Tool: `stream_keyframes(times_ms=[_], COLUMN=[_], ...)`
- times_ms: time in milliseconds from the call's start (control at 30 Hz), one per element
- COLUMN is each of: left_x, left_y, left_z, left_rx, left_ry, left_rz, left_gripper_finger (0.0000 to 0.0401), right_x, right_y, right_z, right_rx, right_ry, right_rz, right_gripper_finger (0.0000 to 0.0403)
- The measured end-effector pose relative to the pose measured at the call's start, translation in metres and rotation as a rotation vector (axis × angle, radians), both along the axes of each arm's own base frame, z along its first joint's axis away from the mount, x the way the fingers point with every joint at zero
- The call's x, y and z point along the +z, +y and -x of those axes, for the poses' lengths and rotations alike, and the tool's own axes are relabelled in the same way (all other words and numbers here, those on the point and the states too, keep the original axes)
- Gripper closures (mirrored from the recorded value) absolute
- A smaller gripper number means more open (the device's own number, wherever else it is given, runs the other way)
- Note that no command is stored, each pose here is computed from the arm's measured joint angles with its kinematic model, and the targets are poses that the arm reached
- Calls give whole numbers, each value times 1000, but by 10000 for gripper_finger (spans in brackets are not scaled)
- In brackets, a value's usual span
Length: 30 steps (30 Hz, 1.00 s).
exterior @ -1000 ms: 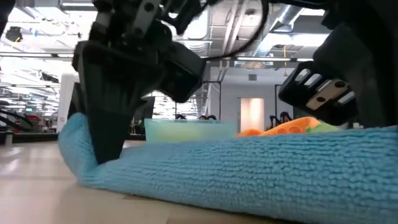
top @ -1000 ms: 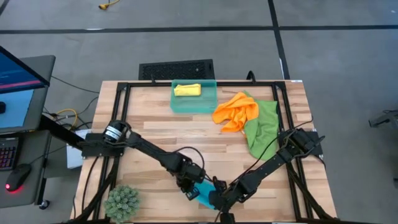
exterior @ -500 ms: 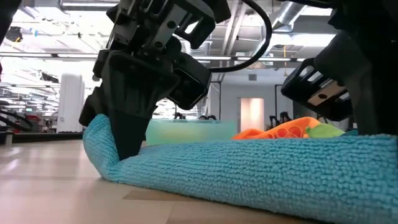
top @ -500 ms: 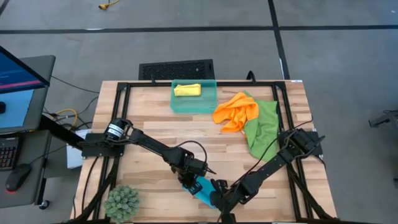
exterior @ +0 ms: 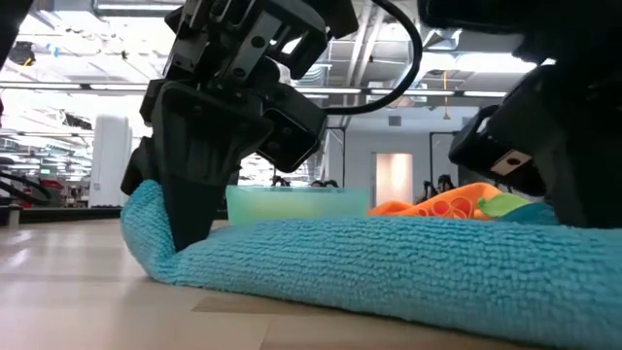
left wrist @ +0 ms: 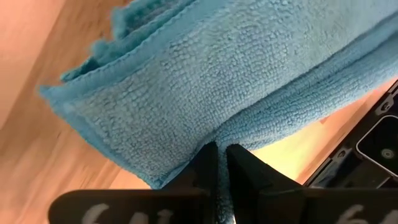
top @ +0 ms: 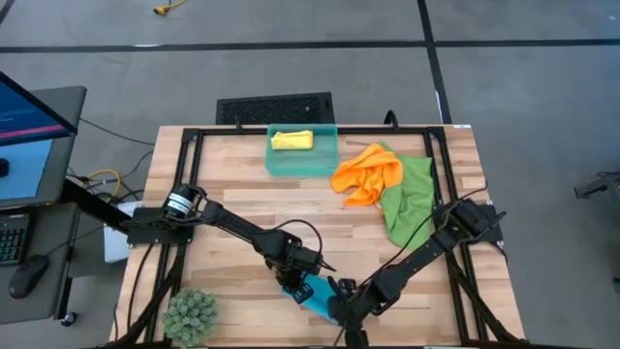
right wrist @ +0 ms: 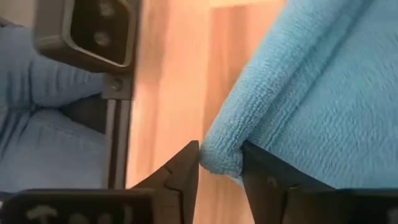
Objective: Roll microfiber towels into tight, uniform cylinder then place into a basket
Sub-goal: Roll the blue microfiber towel
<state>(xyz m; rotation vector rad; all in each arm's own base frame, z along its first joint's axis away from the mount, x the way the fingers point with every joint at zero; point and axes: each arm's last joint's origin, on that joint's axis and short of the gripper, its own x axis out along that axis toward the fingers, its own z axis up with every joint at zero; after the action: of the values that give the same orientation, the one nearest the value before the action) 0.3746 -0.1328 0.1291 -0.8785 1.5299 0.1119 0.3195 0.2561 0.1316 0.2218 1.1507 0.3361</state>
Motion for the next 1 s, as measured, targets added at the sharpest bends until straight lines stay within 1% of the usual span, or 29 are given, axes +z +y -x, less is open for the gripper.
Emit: stream_keyframes(times_ms=[67, 167, 300, 400, 500, 567, 600, 700, 767, 867, 1000], left_x=[0, 0, -1, -1, -1, -1, -1, -1, -1, -1, -1], left_y=[0, 0, 0, 0, 0, 0, 0, 0, 0, 0, 0], left_z=[0, 1, 2, 2, 2, 2, 2, 2, 2, 2, 1], left_rx=[0, -1, -1, 1, 17, 20, 20, 23, 31, 34, 35], left_ry=[2, 9, 19, 19, 27, 31, 31, 33, 37, 39, 39], left_rz=[0, -1, -2, -1, 1, 5, 7, 9, 11, 12, 13], left_gripper_finger=[389, 389, 389, 389, 389, 389, 389, 389, 389, 389, 389], right_x=[3, 10, 29, 42, 50, 50, 50, 45, 44, 43, 43], right_y=[-2, -1, 4, 8, 20, 30, 34, 43, 47, 46, 38], right_z=[4, 16, 35, 48, 61, 69, 71, 68, 63, 56, 47], right_rx=[-16, -9, -11, 1, 62, 98, 104, 154, 195, 237, 220], right_ry=[31, 63, 23, -45, -193, -302, -347, -423, -460, -492, -491], right_rz=[13, 66, 156, 247, 366, 466, 493, 514, 498, 517, 529], right_gripper_finger=[262, 263, 273, 279, 281, 281, 280, 278, 275, 268, 244])
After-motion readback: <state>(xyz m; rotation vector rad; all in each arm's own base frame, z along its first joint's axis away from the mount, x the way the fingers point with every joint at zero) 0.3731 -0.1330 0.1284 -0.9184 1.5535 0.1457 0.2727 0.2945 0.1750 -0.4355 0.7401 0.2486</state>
